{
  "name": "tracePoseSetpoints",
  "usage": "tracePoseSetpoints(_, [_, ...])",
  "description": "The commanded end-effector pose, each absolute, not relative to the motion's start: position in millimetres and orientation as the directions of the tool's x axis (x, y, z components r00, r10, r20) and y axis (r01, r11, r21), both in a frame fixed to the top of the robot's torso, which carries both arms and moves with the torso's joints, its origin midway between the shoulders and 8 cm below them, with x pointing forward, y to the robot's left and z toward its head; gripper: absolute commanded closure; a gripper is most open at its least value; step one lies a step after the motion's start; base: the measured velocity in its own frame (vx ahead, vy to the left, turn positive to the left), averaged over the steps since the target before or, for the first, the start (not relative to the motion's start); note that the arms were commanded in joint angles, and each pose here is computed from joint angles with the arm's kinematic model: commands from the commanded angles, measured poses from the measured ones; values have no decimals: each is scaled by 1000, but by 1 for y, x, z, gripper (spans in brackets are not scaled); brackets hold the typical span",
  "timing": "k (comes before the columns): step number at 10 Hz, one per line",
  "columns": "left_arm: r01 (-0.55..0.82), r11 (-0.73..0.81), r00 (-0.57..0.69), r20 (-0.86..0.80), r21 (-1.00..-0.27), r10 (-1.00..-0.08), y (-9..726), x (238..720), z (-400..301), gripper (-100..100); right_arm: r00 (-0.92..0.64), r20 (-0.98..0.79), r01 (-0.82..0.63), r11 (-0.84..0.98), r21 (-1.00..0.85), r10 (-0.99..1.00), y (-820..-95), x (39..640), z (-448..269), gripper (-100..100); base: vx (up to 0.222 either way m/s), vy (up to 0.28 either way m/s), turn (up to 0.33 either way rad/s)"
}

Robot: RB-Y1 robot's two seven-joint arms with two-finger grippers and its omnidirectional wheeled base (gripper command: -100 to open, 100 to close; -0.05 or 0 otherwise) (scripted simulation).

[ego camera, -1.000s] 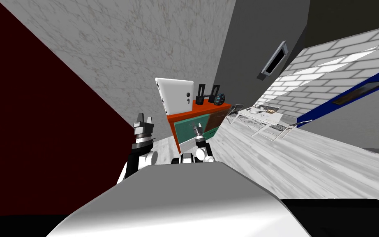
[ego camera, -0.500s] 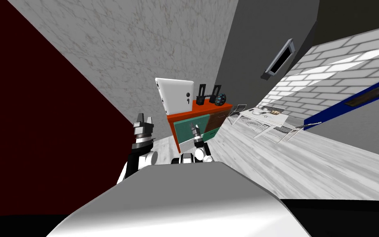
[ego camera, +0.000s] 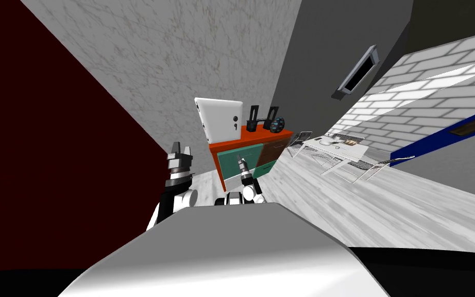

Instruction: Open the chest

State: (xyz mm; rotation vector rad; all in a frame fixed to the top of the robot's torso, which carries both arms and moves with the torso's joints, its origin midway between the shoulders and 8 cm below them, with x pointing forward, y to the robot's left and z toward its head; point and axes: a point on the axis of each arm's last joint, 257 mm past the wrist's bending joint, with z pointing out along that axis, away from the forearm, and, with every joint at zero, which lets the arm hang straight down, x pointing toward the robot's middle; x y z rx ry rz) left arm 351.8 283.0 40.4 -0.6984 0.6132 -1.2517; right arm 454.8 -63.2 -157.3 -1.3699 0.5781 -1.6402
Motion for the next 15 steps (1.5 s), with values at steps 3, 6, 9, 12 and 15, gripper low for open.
tracePoseSetpoints(3, [629,165,210,-38,-760,-977,283,352,40,0,122,399,294,-351,-889,-909,-46,455,-179,-100,0,-26,39])
tracePoseSetpoints(6, [629,165,210,-38,-760,-977,283,352,40,0,179,326,258,-276,-926,-928,-38,455,-193,-100,1,-25,43])
tracePoseSetpoints(9, [629,165,210,-38,-760,-977,283,352,40,0,229,255,216,-207,-954,-939,-32,454,-208,-100,-5,-34,46])
tracePoseSetpoints(12, [629,165,210,-38,-760,-977,283,352,40,0,243,246,211,-196,-958,-938,-28,459,-204,-100,13,-4,-7])
tracePoseSetpoints(15, [629,165,210,-38,-760,-977,283,352,40,0,236,246,210,-198,-957,-940,-31,455,-208,100,28,16,6])
